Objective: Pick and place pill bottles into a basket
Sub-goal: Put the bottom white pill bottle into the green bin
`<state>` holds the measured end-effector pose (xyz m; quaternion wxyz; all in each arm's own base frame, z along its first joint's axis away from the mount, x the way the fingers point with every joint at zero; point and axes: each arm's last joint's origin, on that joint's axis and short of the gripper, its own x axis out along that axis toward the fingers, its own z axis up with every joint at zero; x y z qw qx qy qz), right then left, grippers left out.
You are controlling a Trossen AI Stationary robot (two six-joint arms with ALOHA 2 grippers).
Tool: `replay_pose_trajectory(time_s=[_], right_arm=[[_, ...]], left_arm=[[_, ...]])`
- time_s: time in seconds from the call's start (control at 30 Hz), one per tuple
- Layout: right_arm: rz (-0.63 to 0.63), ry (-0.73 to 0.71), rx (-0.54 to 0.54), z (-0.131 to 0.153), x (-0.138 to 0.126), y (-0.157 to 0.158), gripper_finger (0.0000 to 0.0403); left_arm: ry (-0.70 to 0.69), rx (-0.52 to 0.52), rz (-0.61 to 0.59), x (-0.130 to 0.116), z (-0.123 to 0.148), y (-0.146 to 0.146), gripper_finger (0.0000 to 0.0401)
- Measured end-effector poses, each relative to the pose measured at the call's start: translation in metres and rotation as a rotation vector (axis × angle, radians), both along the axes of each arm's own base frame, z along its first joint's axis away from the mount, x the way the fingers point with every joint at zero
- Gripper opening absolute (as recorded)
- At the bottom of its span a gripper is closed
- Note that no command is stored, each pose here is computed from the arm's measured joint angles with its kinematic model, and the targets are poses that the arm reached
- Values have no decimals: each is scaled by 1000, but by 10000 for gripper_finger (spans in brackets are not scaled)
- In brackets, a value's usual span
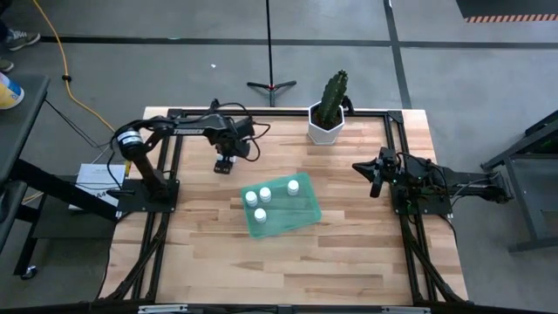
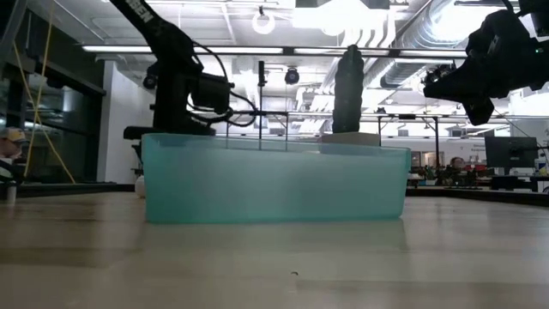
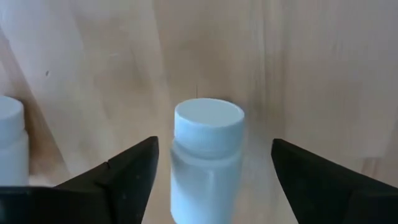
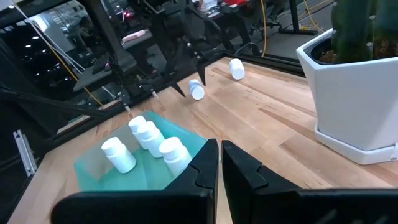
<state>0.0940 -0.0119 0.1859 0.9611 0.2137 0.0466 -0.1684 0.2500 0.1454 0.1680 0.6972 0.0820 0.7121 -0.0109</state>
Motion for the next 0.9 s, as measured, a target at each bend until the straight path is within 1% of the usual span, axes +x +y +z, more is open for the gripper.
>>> replay_pose_trajectory(time_s=[0.3,0.47,0.6,0.9], right_arm=[[0,1,0,0,0,0,12],[0,0,0,0,0,0,12],[0,1,0,0,0,0,12],[1,3,-1,0,0,0,12]], left_arm=[[59,-34,-8,5,-21,3,330],[69,-41,-8,6,-25,3,314],[63,-38,-9,7,-25,4,289],[62,-31,1,7,-26,4,214]])
